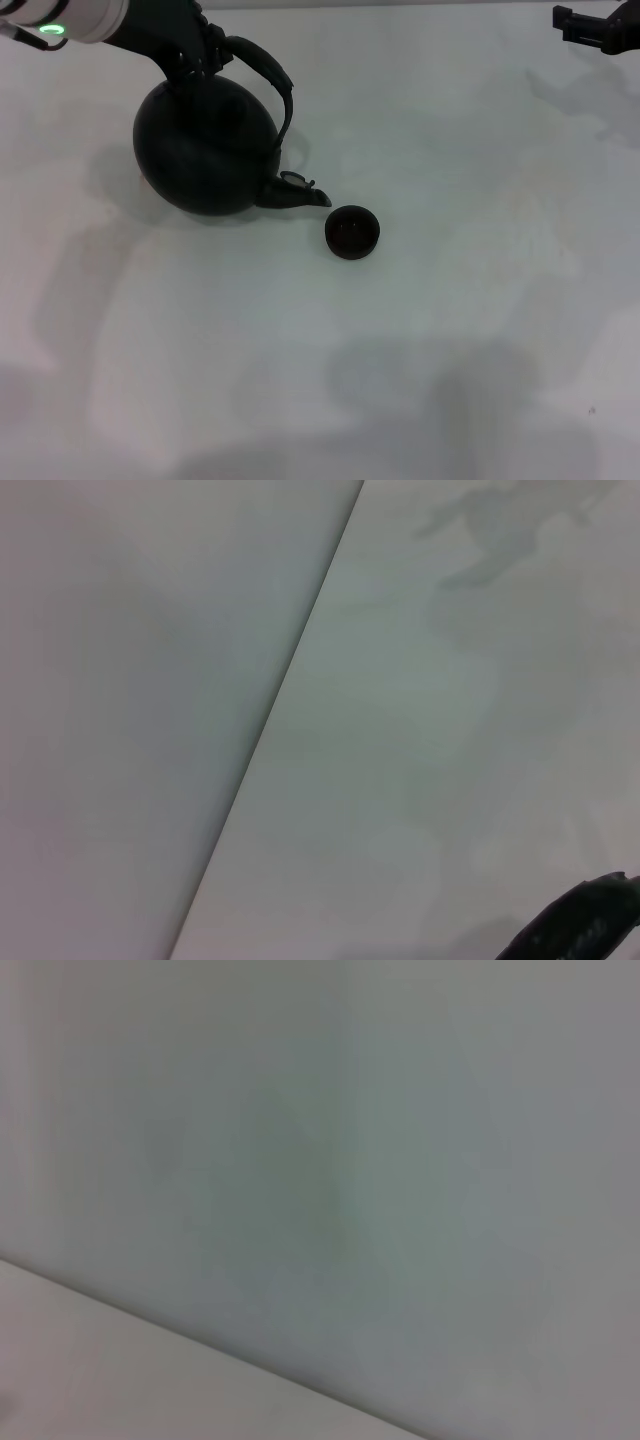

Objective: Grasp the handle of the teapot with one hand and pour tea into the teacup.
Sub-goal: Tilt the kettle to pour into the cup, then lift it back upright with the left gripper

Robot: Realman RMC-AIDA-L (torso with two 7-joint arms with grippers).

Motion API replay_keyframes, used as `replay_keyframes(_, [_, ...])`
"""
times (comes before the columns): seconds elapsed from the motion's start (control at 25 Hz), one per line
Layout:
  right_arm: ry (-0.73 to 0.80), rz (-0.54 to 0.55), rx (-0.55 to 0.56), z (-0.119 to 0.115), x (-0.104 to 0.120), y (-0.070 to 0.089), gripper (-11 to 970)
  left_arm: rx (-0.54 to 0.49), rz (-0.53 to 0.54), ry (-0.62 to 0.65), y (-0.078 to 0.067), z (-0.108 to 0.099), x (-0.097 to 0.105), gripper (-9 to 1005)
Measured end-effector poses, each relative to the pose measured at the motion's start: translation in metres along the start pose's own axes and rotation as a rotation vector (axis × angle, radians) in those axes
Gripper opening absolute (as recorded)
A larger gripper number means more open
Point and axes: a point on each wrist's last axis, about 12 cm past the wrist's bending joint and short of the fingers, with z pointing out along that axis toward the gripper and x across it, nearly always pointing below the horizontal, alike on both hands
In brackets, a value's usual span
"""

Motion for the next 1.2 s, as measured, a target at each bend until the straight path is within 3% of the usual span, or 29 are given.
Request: replay_keyframes(1.2, [-0.003, 0.005, 0.016, -0.001, 0.0, -0.003, 856, -0.021, 0.166, 0.098, 0.0, 0.014, -0.033, 166])
